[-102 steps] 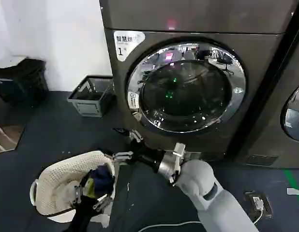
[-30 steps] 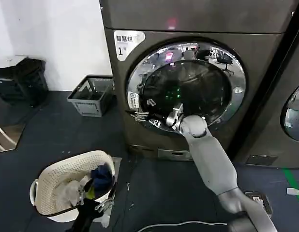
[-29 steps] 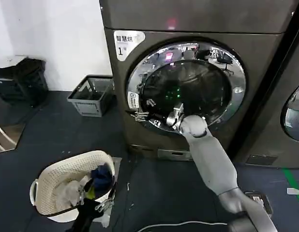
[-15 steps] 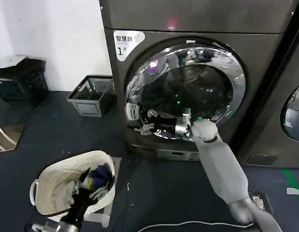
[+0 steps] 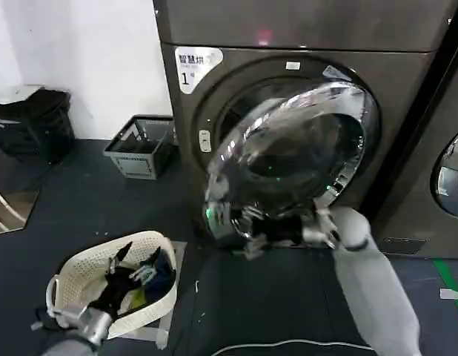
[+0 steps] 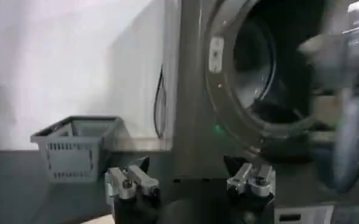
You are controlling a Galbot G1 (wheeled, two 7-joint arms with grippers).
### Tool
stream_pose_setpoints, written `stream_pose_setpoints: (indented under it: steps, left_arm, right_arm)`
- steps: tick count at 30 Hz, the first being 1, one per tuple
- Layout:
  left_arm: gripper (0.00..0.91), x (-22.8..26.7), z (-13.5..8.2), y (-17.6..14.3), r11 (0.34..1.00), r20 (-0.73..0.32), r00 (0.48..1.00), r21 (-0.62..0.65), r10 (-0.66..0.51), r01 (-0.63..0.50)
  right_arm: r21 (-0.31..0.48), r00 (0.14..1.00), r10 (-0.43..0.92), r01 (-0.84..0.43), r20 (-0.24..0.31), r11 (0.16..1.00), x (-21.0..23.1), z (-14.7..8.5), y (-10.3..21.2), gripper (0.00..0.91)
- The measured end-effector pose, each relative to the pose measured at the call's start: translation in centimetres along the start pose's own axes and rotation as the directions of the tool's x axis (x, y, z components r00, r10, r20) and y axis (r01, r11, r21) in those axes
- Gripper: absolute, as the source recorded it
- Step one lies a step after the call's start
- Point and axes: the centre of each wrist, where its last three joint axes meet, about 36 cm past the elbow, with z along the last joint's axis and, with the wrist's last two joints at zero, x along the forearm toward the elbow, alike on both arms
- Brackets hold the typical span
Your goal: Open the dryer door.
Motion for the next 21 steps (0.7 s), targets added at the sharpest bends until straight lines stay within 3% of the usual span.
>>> stream_pose_setpoints:
  steps: [5,10,15,21]
  left_arm:
    - [0.907,-2.4,-0.4,0.4,0.984,0.035,0.983,-0.013,0.177,-0.177]
    - [0.907,-5.1,-0.8,-0.1,0.937,0.076,0.934,-0.008,0.35,-0.35]
    - [0.907,-7.9,-1.0,-1.1,0.874,0.075,0.873,0.02,0.483,-0.485]
    - [0.907,-11.3,-1.8,-2.5,0.806,0.086,0.807,0.056,0.584,-0.589]
  right_arm:
    - [0.038,0.99,0.122,-0.125,0.069,0.991,4.4,0.7,5.3,0.907]
    - [0.08,0.936,0.319,-0.333,0.145,0.94,9.5,0.6,11.4,0.907]
    - [0.064,0.801,0.561,-0.584,0.209,0.809,13.2,0.1,16.7,0.907]
    - [0.025,0.535,0.798,-0.834,0.279,0.55,16.2,-1.5,20.2,0.907]
